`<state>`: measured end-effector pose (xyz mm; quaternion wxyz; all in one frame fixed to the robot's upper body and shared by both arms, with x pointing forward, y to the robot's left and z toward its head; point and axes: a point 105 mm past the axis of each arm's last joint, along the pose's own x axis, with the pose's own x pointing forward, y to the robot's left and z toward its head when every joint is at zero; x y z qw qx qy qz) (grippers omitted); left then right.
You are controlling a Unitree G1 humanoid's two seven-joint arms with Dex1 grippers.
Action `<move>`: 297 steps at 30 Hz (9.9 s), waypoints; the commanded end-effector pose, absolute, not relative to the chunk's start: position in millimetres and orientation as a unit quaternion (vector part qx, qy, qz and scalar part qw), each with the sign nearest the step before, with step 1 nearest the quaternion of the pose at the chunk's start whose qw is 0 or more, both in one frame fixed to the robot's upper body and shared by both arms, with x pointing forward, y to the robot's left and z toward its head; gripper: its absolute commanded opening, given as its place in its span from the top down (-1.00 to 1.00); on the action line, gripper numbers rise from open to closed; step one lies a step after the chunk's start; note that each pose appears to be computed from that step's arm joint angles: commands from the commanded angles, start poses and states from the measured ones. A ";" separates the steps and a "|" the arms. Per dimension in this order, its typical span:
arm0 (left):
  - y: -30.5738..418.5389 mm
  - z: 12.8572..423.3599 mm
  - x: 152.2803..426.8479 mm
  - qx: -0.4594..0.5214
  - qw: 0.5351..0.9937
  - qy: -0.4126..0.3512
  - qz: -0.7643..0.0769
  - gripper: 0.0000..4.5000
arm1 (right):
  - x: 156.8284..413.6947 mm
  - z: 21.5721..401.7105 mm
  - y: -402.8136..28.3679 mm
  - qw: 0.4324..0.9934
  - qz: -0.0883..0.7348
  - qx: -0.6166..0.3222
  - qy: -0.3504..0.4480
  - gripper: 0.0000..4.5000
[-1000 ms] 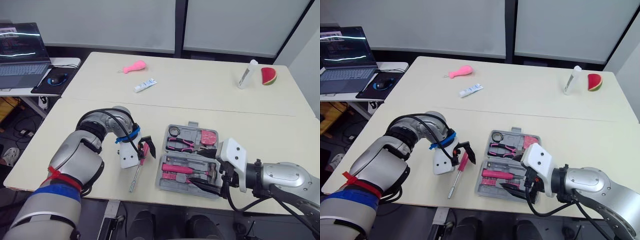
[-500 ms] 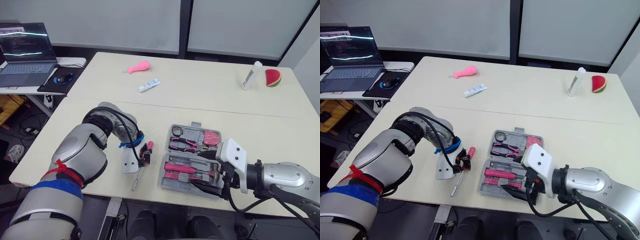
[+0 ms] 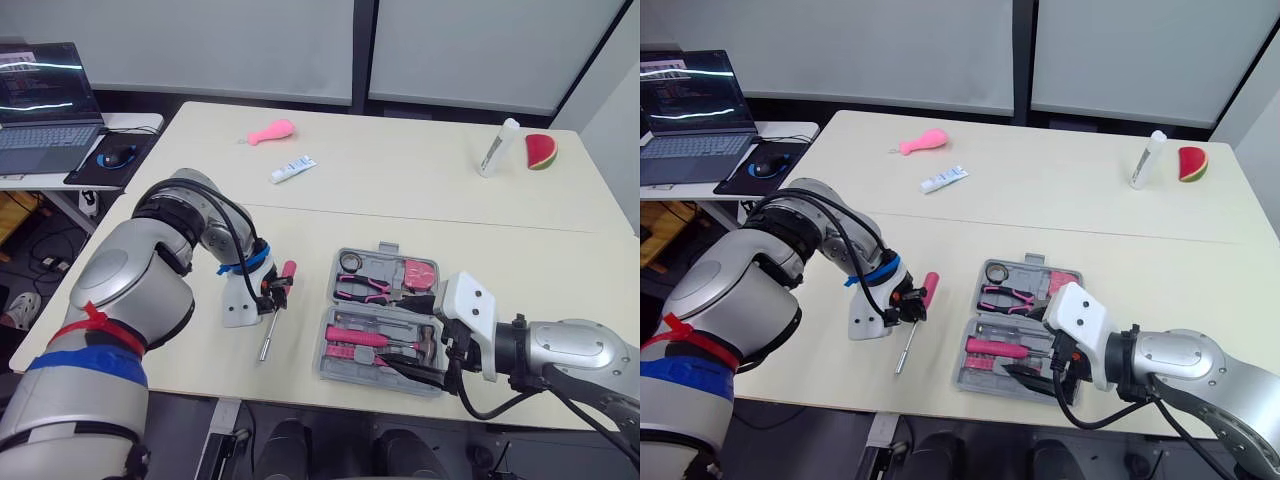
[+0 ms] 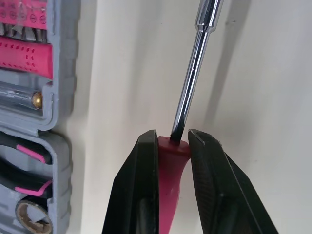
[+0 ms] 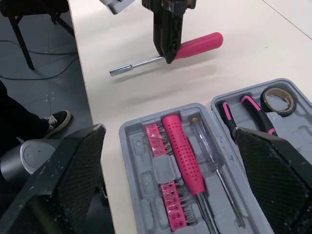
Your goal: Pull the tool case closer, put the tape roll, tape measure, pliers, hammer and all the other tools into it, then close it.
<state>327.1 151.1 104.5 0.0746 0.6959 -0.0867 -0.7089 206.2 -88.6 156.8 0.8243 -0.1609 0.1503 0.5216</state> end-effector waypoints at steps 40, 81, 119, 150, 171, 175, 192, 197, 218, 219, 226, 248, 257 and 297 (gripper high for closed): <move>184.2 120.1 331.9 0.649 0.395 -0.004 -0.650 0.75 | 226.7 143.1 -55.8 0.791 0.555 -0.213 0.143 -1.00; 210.6 83.0 340.5 0.126 0.903 0.362 -0.194 0.75 | 236.1 138.3 -42.7 0.807 0.533 -0.219 0.132 -1.00; 234.2 63.3 336.8 0.200 0.872 0.222 -0.388 -0.99 | 229.9 148.0 -39.2 0.829 0.516 -0.200 0.074 -1.00; 194.8 123.7 293.2 0.246 0.786 0.154 -0.546 0.71 | 213.6 161.5 -75.0 0.836 0.499 -0.211 0.090 -1.00; 28.0 76.1 236.8 0.299 0.648 0.139 -0.686 0.71 | 170.7 133.4 -146.0 0.803 0.481 -0.255 0.242 -1.00; 19.1 72.0 242.1 0.303 0.654 0.136 -0.680 0.71 | 171.7 134.0 -146.4 0.803 0.481 -0.256 0.242 -1.00; 29.9 46.2 239.2 0.326 0.621 0.152 -0.696 0.71 | 171.5 136.6 -139.0 0.799 0.492 -0.250 0.238 -1.00; 26.5 44.2 235.8 0.327 0.614 0.149 -0.702 0.71 | 171.3 135.9 -138.3 0.799 0.493 -0.250 0.239 -1.00; 18.5 47.5 238.3 0.332 0.621 0.170 -0.689 0.71 | 170.5 133.6 -139.3 0.800 0.489 -0.249 0.242 -1.00; 18.8 49.2 238.1 0.326 0.623 0.176 -0.689 0.71 | 170.5 133.5 -139.1 0.801 0.489 -0.249 0.242 -1.00; 11.8 71.1 234.4 0.291 0.640 0.166 -0.691 -0.04 | 169.6 133.9 -138.6 0.802 0.488 -0.244 0.241 -1.00; 32.0 61.0 241.1 0.312 0.595 0.180 -0.718 0.89 | 170.6 134.0 -138.7 0.809 0.481 -0.238 0.239 -1.00; 34.3 34.0 244.0 0.341 0.599 0.205 -0.695 0.99 | 171.5 134.6 -137.6 0.810 0.481 -0.238 0.238 -1.00; 108.6 55.6 339.7 0.322 0.731 0.087 -0.595 1.00 | 275.4 47.3 -192.3 0.859 0.316 -0.325 0.240 0.99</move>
